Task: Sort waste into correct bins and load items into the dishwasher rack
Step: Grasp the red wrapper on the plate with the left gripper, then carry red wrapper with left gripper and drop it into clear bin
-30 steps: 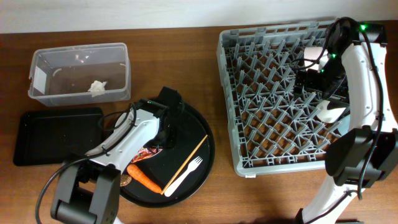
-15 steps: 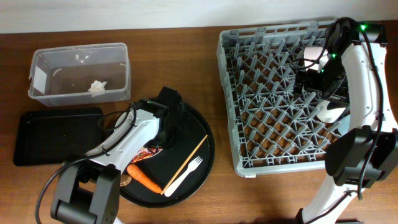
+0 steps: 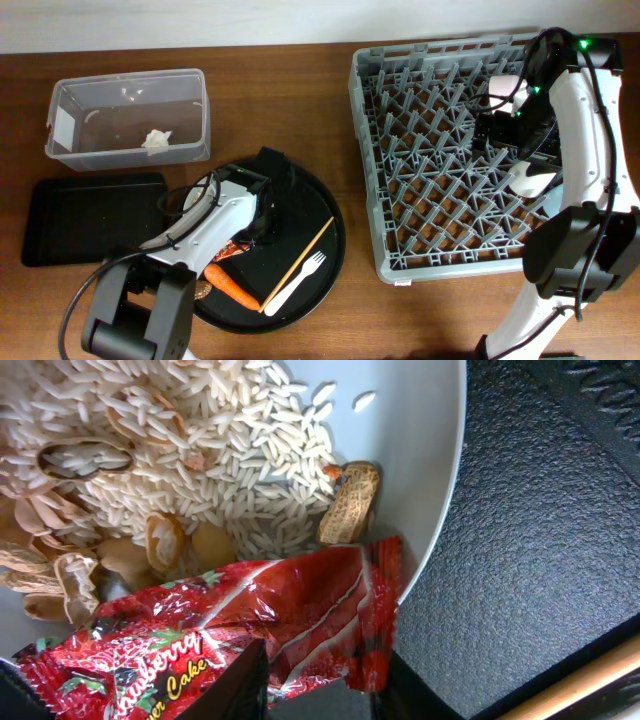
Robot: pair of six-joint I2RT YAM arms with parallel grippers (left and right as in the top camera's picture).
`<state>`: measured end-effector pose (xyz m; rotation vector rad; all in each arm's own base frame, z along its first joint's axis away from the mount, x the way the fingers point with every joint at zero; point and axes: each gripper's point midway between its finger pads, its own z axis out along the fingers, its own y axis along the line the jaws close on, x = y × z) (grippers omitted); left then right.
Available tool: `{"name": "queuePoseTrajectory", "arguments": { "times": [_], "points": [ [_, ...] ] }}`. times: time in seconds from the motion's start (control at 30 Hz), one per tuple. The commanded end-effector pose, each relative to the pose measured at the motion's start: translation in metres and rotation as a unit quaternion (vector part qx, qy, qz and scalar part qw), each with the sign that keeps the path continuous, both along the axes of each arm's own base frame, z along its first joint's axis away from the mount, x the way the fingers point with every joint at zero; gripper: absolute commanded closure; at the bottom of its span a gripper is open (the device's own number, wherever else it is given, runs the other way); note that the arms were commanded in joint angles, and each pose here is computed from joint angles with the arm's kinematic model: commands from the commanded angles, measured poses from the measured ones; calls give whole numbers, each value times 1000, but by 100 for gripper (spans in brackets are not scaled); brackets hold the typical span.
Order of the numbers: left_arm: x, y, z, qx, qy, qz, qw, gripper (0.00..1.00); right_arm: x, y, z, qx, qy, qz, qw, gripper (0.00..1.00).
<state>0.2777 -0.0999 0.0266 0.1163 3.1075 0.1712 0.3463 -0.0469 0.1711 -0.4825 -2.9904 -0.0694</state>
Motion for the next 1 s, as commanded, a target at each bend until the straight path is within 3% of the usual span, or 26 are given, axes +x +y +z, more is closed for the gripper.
{"name": "queuePoseTrajectory", "arguments": {
  "times": [0.0,0.07,0.23,0.43,0.57,0.77,0.97],
  "points": [
    [13,0,7,6,-19,1,1000,81,-3,-1,7,-4,-7,-1,1000,1],
    [17,-1,9,5,-24,1,1000,90,-4,-1,7,-4,-7,-1,1000,1],
    [19,4,10,20,-31,1,999,98,-3,-1,7,-4,-7,-1,1000,1],
    [38,16,35,59,-61,5,996,100,-3,-1,7,-4,-7,-1,1000,1],
    [69,24,80,64,-95,-12,993,99,-3,-1,7,-4,-7,-1,1000,1],
    [122,55,144,40,-187,55,980,100,-3,-1,7,-4,-7,-1,1000,1],
    [183,109,186,23,-313,136,940,100,-4,0,7,-4,-7,-1,1000,1]
  ]
}}
